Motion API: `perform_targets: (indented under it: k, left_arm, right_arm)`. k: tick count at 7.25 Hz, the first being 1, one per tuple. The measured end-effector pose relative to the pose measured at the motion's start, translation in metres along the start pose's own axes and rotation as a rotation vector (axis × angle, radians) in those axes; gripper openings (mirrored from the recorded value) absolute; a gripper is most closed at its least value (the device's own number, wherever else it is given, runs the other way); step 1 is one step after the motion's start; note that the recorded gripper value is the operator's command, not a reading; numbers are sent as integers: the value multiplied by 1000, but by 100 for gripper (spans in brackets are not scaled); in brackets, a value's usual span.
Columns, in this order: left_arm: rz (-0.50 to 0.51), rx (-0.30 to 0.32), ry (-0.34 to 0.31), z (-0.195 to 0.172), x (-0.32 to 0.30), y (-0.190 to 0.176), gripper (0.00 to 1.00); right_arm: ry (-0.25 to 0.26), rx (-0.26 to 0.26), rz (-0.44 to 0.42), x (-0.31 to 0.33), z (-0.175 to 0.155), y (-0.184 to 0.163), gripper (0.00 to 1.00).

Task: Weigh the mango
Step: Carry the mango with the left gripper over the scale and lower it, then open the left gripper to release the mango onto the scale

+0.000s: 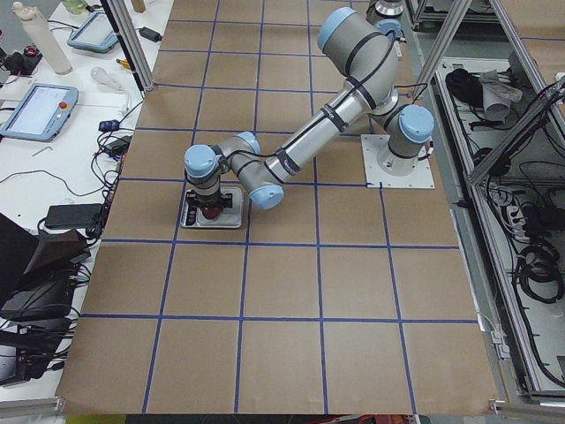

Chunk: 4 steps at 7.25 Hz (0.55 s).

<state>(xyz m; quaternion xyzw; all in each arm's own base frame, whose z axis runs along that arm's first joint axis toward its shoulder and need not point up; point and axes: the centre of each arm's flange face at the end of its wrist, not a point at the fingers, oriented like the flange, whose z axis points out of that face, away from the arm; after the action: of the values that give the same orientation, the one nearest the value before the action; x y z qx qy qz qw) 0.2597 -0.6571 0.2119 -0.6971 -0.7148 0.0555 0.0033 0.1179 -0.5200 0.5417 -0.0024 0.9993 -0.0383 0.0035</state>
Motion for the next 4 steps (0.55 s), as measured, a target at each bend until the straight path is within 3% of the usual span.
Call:
perform_targets:
  k: [4]
  left_arm:
    - [-81, -8, -8, -21, 4, -2, 100]
  right_arm:
    - [0, 0, 0, 0, 0, 0, 100]
